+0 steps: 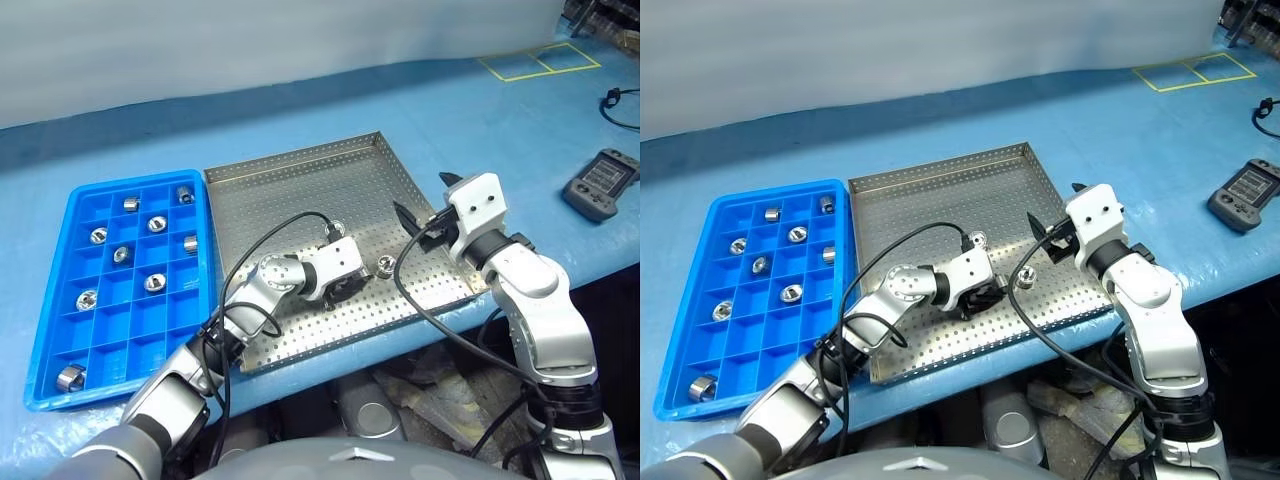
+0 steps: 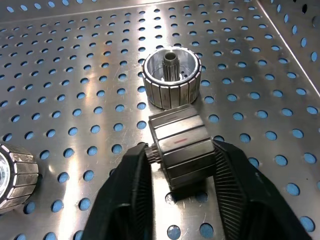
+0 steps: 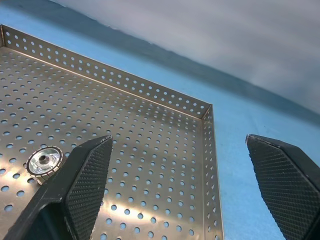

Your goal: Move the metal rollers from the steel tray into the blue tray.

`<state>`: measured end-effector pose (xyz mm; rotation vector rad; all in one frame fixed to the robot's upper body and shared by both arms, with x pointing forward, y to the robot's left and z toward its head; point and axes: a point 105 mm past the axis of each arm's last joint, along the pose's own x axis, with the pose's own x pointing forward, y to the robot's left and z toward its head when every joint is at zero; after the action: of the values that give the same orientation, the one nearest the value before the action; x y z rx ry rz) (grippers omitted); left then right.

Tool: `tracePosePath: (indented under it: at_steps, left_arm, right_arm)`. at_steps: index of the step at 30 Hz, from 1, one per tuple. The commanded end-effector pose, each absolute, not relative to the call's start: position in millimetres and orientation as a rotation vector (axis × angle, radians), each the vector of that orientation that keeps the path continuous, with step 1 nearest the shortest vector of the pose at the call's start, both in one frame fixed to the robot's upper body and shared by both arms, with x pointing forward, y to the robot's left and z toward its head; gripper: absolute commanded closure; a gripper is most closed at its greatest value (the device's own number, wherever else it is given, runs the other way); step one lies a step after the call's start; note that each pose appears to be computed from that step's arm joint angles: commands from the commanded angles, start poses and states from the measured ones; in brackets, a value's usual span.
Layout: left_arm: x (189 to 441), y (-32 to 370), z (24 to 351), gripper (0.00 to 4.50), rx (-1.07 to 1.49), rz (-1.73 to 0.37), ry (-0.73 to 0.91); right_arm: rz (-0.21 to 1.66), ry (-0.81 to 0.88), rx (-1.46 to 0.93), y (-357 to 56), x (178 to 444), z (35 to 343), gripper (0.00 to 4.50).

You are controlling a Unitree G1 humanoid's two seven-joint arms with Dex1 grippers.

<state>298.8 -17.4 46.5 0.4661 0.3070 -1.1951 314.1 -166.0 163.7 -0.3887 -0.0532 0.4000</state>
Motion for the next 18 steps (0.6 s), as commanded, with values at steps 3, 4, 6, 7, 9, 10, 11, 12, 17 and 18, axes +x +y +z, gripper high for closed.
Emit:
tracePosePath:
  at_steps: [3,4,6,7,9,10,11,12,17,18]
  left_arm:
    - [300.9,-15.3,56.2,3.30,0.461,-1.174,0.267]
    - [300.8,-15.1,56.3,3.30,0.460,-1.174,0.267]
    - [300.6,-14.7,56.3,3.30,0.461,-1.174,0.268]
    - [300.8,-14.2,56.5,3.30,0.461,-1.173,0.267]
    - [301.0,-12.4,57.6,3.30,0.462,-1.171,0.264]
    - [301.3,-11.1,59.0,3.30,0.463,-1.168,0.258]
    - [301.9,-9.2,61.7,3.30,0.456,-1.162,0.248]
    - [302.1,-7.5,64.5,3.30,0.449,-1.160,0.240]
    - [301.3,3.2,85.9,3.30,0.374,-1.149,0.179]
    - [301.3,6.2,90.6,3.30,0.355,-1.141,0.168]
  right_arm:
    - [0.411,-0.110,-0.395,-160.8,314.7,176.0,0.00]
    - [0.412,-0.111,-0.395,-160.4,314.8,175.9,0.00]
    - [0.415,-0.111,-0.394,-159.9,315.0,175.6,0.00]
    - [0.415,-0.111,-0.394,-159.9,315.3,175.5,0.00]
    - [0.415,-0.111,-0.395,-160.0,315.6,175.3,0.00]
    - [0.415,-0.112,-0.394,-160.1,315.7,175.3,0.00]
    - [0.416,-0.112,-0.394,-160.1,315.8,175.2,0.00]
    - [0.416,-0.113,-0.395,-160.0,315.9,175.1,0.00]
    - [0.446,-0.101,-0.391,-157.2,314.0,171.5,0.00]
    - [0.466,-0.098,-0.390,-155.3,312.5,170.4,0.00]
